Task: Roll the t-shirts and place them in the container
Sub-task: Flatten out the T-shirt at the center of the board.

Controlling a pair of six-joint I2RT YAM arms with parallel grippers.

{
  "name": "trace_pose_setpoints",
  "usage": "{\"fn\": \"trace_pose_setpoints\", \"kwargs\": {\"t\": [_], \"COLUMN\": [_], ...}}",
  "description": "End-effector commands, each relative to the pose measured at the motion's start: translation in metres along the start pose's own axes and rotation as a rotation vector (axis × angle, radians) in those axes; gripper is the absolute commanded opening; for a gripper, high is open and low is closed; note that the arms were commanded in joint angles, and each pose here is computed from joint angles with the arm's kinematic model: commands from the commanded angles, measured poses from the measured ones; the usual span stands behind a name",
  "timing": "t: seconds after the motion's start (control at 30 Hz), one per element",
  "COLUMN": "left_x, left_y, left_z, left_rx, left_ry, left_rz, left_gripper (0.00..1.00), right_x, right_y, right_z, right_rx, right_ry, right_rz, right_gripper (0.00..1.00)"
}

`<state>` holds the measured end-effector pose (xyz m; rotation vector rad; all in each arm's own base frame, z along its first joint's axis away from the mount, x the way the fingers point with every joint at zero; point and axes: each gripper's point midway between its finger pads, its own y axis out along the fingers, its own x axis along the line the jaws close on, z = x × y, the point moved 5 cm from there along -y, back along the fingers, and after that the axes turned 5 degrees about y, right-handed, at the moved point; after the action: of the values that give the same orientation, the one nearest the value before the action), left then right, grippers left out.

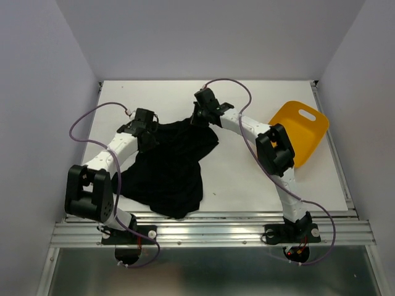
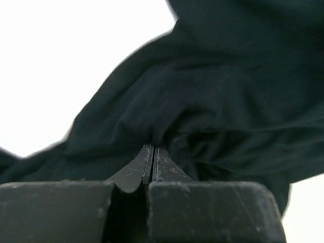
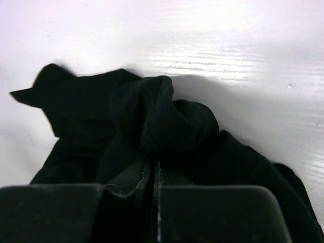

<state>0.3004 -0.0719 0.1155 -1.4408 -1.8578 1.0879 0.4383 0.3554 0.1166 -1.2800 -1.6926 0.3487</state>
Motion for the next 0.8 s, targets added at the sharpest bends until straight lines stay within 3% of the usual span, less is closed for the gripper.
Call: {"fn": "trace_pose_setpoints", "kwargs": {"t": [0.0,0.13,0.17,0.27,0.3,0.4,0.6,0.77], "left_x": [-0.004,0.001,0.004,0.014,0.018,0.03,0.045,0.061], "left_y": [-0.064,-0.137,-0.153,-0.208,-0.222,-0.28,-0.34,-0.38], "left_z": [-0.066,-0.128,-0.138,-0.167,-0.171,-0.182,-0.182,-0.184], "left_rx": [-0.218,-0.431,-0.472,-0.623,-0.664,-0.856,-1.024,-1.149], "left_ry": [0.008,-0.009,-0.018,-0.062,-0.074,-0.125,-0.134,-0.188], "left_rz": [0.06,0.076,0.074,0.082,0.087,0.144,0.19,0.179], "left_gripper": [0.0,0.0,0.0,0.0,0.0,0.0,0.0,0.0], "right_x": [0.059,0.095,0.095,0.117,0.114,0.12,0.129,0.141], "right_y": [-0.053,-0.129,-0.129,-0.206,-0.2,-0.269,-0.326,-0.322], "right_z": [-0.046,-0.081,-0.08,-0.099,-0.096,-0.106,-0.103,-0.078], "right_rx": [-0.114,-0.231,-0.227,-0.343,-0.34,-0.46,-0.504,-0.403], "right_ry": [-0.044,-0.089,-0.095,-0.112,-0.114,-0.121,-0.143,-0.14], "right_rz": [-0.184,-0.324,-0.329,-0.478,-0.474,-0.568,-0.706,-0.789], "right_gripper": [0.01,0.01,0.01,0.01,0.01,0.01,0.01,0.01]}}
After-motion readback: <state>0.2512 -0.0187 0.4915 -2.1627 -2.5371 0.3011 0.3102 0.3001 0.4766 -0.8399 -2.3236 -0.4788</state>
